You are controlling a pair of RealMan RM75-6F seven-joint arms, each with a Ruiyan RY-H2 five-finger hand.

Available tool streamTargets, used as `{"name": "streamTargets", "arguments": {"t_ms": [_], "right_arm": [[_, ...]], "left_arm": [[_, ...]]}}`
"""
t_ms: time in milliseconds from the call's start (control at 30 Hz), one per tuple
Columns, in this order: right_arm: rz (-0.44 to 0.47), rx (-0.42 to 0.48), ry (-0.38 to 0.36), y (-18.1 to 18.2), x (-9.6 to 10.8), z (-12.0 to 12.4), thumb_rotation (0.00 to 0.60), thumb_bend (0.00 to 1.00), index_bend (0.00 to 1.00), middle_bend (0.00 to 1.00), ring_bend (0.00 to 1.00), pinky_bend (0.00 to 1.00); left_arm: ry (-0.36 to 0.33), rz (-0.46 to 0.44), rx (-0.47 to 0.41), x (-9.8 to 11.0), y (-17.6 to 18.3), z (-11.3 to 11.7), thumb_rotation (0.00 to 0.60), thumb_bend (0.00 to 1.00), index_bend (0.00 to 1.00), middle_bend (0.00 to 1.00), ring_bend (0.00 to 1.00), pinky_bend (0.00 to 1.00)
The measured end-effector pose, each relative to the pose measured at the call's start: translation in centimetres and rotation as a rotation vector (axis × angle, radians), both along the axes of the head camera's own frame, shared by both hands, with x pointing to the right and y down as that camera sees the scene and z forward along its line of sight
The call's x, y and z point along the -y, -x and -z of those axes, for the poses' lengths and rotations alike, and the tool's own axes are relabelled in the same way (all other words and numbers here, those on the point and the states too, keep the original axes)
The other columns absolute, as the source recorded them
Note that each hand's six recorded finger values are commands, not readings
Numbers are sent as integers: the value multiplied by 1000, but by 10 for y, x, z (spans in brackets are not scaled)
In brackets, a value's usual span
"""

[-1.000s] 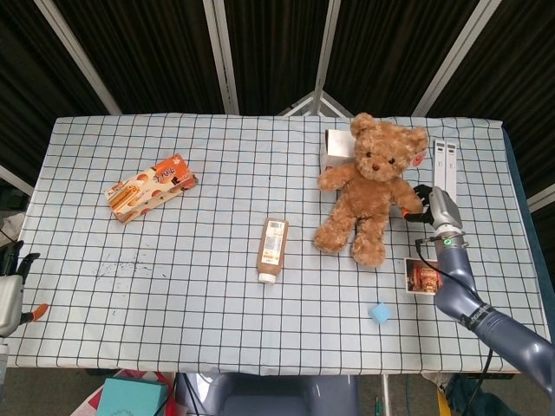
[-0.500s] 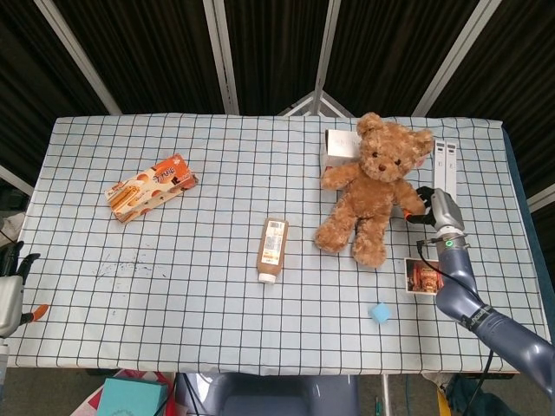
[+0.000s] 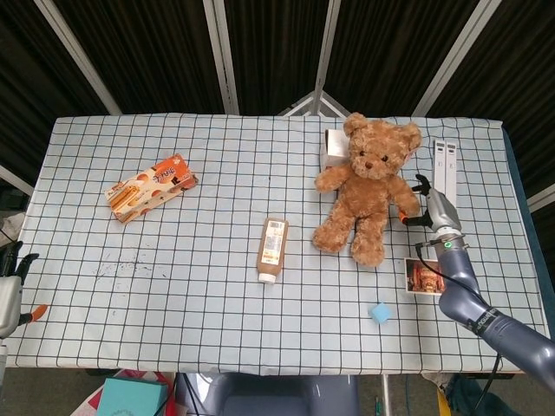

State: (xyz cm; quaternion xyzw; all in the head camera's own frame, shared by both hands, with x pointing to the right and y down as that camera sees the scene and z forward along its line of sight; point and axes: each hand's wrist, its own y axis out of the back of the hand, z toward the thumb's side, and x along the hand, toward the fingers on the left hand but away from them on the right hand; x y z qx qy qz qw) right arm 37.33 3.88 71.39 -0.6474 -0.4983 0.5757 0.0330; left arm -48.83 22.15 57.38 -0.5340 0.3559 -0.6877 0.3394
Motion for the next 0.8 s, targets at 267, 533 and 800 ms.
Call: {"name": "streamTargets", "arguments": {"t_ms": [267,533,800], "right_arm": [[26,-61,92,-30,-21,-1,600,320,0,79,8,0],[93,-152,175,-69,-66,18,600,320,0,79,8,0],[217,-228,98,-75,-132,65,600,320,0,79,8,0]], "left_arm": [[0,-2,-13,0,-1,1,600,243,169,0,0,30],[-5,-10,-32,-1,-2,5,600,243,169,0,0,30],[-3,-29,-49,-6,-6,9,600,243,170,0,0,30]]}}
